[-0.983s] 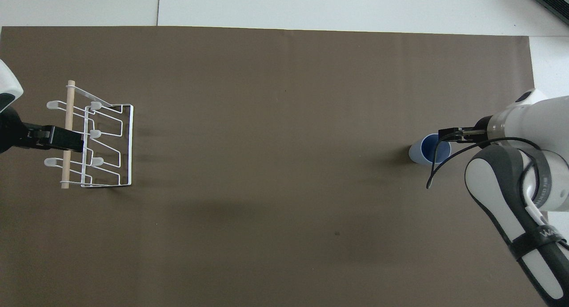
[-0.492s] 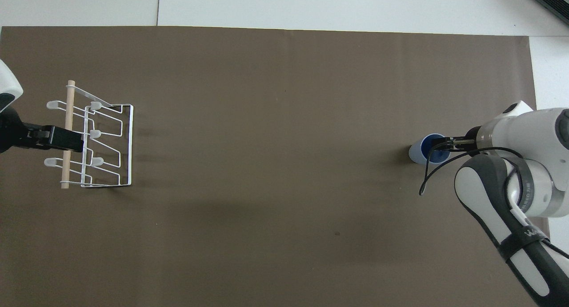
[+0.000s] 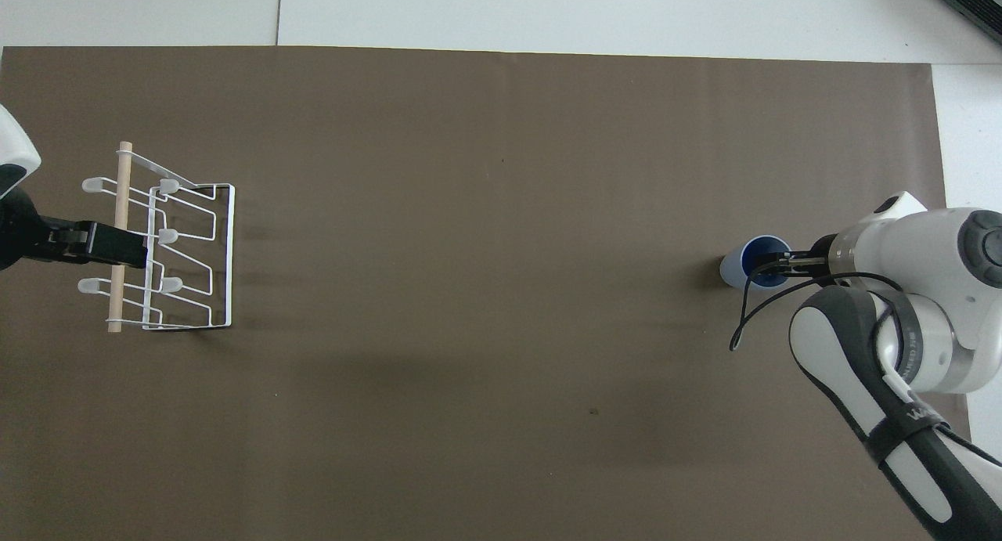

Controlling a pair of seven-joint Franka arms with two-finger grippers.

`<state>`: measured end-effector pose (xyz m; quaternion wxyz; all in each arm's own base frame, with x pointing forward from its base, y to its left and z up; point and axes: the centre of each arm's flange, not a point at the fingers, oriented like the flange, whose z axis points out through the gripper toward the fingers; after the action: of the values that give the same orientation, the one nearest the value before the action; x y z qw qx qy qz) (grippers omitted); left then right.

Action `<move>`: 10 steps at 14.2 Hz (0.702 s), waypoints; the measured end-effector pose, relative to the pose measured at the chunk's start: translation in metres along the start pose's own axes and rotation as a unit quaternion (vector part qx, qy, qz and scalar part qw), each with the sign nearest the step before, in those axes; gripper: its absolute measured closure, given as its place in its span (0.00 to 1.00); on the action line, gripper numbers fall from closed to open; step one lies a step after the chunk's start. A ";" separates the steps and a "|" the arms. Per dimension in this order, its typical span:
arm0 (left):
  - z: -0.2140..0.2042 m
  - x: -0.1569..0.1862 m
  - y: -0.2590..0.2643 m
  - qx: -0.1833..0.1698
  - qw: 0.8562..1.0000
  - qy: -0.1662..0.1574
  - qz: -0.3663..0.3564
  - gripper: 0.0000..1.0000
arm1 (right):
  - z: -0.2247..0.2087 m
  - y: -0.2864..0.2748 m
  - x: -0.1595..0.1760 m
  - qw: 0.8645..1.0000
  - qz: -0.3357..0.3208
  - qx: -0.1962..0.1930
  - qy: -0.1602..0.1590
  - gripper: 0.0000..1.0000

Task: Hang cup on cup holder
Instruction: 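Lift the cup with the right gripper while the left gripper rises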

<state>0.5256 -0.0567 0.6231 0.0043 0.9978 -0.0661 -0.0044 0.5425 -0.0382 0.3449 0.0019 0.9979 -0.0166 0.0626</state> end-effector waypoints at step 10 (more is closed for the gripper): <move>0.000 0.000 0.000 0.000 1.000 0.000 0.000 0.00 | -0.009 -0.023 0.010 1.000 0.007 0.003 0.015 0.95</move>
<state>0.5256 -0.0567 0.6231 0.0043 0.9978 -0.0661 -0.0044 0.5517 -0.0156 0.3555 -0.0014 0.9967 -0.0235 0.0772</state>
